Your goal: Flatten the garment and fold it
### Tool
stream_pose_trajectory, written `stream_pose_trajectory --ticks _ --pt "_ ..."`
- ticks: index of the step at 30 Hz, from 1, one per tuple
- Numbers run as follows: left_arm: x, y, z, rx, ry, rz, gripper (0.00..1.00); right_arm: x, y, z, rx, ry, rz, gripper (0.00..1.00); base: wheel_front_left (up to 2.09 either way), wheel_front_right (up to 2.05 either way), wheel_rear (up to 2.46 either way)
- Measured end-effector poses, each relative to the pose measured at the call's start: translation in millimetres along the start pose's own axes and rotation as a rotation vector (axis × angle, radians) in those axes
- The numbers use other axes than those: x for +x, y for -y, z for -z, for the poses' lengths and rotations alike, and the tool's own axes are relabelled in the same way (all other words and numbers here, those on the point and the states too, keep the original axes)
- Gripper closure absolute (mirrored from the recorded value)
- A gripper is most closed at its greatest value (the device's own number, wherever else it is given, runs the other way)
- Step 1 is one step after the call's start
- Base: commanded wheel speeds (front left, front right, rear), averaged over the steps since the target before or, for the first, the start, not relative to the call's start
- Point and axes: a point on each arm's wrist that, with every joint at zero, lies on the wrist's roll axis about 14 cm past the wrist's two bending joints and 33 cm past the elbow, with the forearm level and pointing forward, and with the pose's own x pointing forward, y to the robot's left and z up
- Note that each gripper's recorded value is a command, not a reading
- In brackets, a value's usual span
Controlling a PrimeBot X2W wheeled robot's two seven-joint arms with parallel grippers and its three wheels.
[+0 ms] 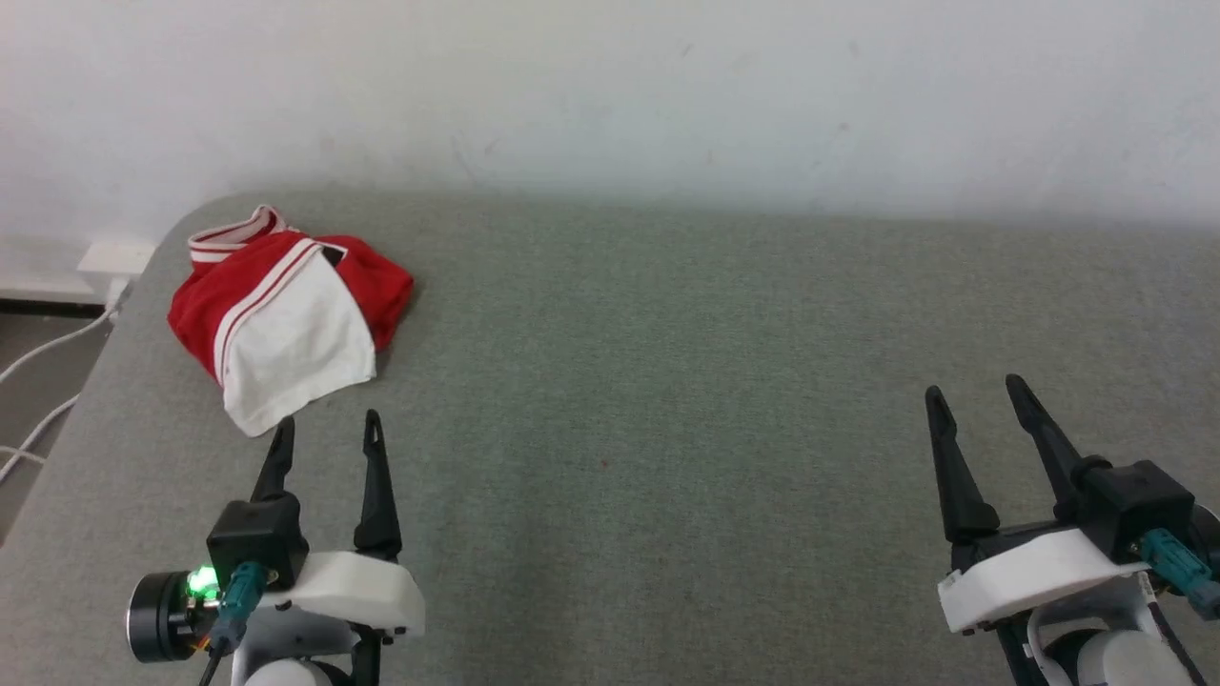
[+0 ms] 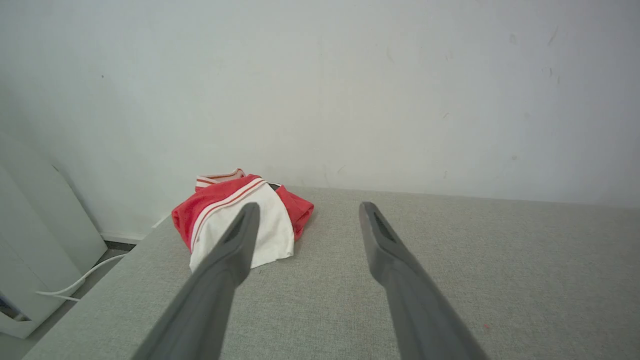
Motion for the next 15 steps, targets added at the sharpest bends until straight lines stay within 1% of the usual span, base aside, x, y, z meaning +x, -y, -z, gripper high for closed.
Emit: stream_pose_trajectory --ticks 15 --pt "-21 -47 -3 0.014 0.022 -0.16 0.0 22 -38 4 0.029 0.016 -0.117 0.0 0.0 0.0 0.0"
